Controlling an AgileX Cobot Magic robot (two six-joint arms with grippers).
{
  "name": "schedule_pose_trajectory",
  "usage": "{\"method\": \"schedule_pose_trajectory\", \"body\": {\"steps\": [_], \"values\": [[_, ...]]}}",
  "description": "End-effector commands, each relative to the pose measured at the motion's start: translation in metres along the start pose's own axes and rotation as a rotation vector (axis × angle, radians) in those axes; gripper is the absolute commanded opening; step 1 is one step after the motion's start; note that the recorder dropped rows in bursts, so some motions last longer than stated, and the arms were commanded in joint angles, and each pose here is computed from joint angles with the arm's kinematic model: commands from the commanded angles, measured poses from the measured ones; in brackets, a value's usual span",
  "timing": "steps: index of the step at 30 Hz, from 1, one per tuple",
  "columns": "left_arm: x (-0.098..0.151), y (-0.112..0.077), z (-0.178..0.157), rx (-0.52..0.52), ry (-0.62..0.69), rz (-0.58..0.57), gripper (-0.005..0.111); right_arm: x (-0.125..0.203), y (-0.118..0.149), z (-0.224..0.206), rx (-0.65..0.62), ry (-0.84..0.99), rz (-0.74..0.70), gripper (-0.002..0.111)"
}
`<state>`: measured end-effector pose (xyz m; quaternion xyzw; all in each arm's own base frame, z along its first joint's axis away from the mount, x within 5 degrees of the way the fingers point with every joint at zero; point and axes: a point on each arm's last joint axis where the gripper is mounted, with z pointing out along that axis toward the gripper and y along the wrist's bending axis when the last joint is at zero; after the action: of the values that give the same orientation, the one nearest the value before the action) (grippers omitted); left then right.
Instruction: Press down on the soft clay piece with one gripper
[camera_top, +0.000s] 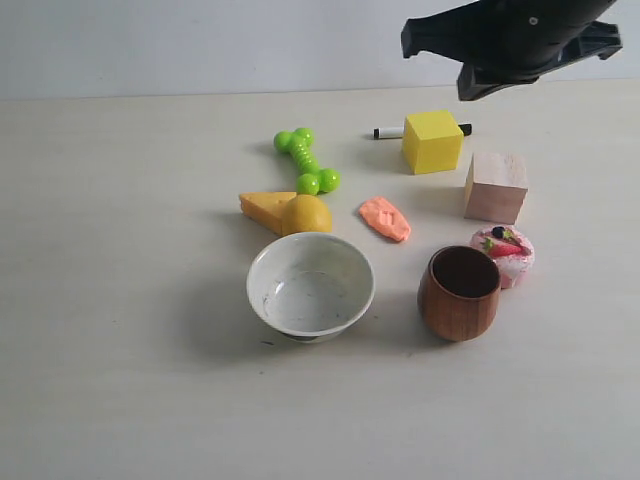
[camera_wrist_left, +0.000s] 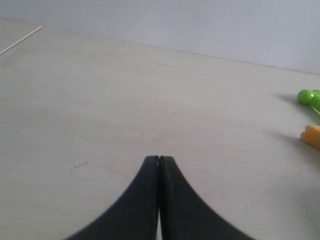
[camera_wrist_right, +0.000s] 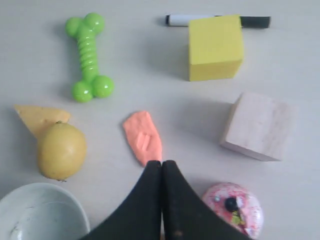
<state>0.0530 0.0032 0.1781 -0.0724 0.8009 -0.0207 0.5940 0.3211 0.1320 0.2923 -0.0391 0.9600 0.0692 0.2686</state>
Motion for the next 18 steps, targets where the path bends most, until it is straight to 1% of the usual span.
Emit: {"method": "schedule_pose_trajectory", "body": {"steps": [1,3,7,11,13,18], "values": [[-0.002,0.000,-0.001,0.003,-0.020,-0.006,0.000,0.001,-0.016,-0.018,0.154,-0.023,0.009,0.000],[-0.002,0.000,-0.001,0.003,-0.020,-0.006,0.000,0.001,-0.020,-0.032,0.185,-0.044,-0.006,0.000],[-0.002,0.000,-0.001,0.003,-0.020,-0.006,0.000,0.005,-0.027,-0.065,0.181,-0.167,-0.034,0.000],[-0.002,0.000,-0.001,0.003,-0.020,-0.006,0.000,0.021,-0.037,-0.099,0.184,-0.277,-0.059,0.000],[-0.002,0.000,-0.001,0.003,-0.020,-0.006,0.000,0.031,-0.046,-0.113,0.183,-0.325,-0.042,0.000],[-0.002,0.000,-0.001,0.003,-0.020,-0.006,0.000,0.059,-0.081,-0.135,0.197,-0.424,0.093,0.000]]}}
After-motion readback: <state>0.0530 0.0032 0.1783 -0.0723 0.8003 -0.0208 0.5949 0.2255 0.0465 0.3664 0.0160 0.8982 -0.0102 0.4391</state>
